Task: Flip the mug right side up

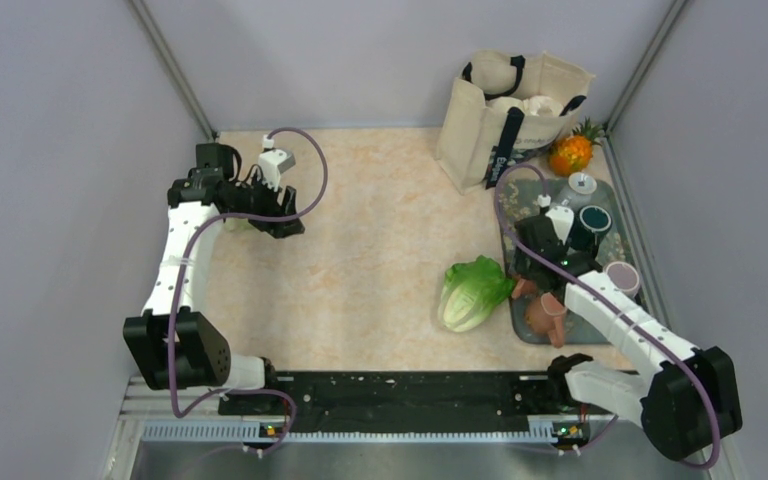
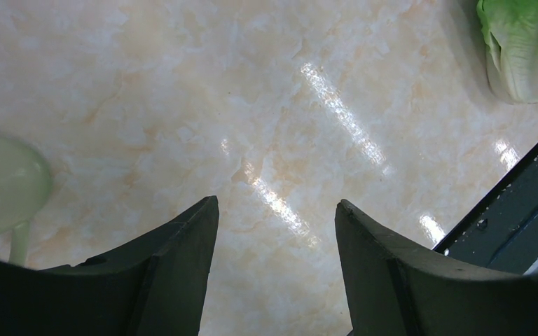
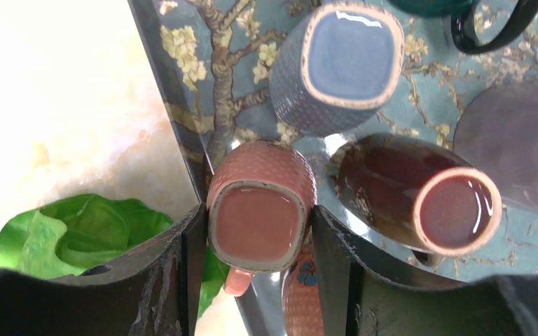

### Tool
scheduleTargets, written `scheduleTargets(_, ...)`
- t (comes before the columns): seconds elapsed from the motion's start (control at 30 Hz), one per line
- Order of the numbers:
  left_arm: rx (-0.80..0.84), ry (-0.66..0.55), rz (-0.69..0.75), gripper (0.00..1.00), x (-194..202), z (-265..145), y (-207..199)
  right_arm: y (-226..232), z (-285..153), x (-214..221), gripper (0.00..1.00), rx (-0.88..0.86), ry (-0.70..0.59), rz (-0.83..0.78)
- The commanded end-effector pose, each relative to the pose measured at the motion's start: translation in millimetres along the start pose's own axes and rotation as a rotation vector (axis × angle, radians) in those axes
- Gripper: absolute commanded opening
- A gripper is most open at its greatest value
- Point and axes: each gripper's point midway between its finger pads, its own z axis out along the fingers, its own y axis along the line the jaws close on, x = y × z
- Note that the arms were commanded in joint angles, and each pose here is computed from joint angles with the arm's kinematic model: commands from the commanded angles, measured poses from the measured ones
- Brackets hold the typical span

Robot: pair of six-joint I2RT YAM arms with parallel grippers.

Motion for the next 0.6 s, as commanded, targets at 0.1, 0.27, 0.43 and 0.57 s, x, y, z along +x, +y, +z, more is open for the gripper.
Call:
scheduleTargets(0.1, 0.006, -0.042, 0.035, 0.67, -10.3, -7.1, -6.1, 22.2, 12.5, -37.0, 0.34, -0.053, -0.139, -0.057)
scheduleTargets(0.27, -0.005, -0.033, 0.017, 0.67, -11.1, -4.0, -0.2, 43.6, 31.2, -75.6, 0.33, -0.173, -0.212, -0.069)
scheduleTargets(0.43, -0.004, -0.029, 0.016, 0.67, -9.8, -4.5, -1.5, 50.1, 66.5, -99.5, 0.32, -0.207, -0.216, -0.054)
scheduleTargets(0.57, -0.02, -0.022, 0.023, 0.67, -6.5, -5.3, 0.6, 59.2, 84.1, -120.3, 0.36, -0.25, -0.249, -0.061)
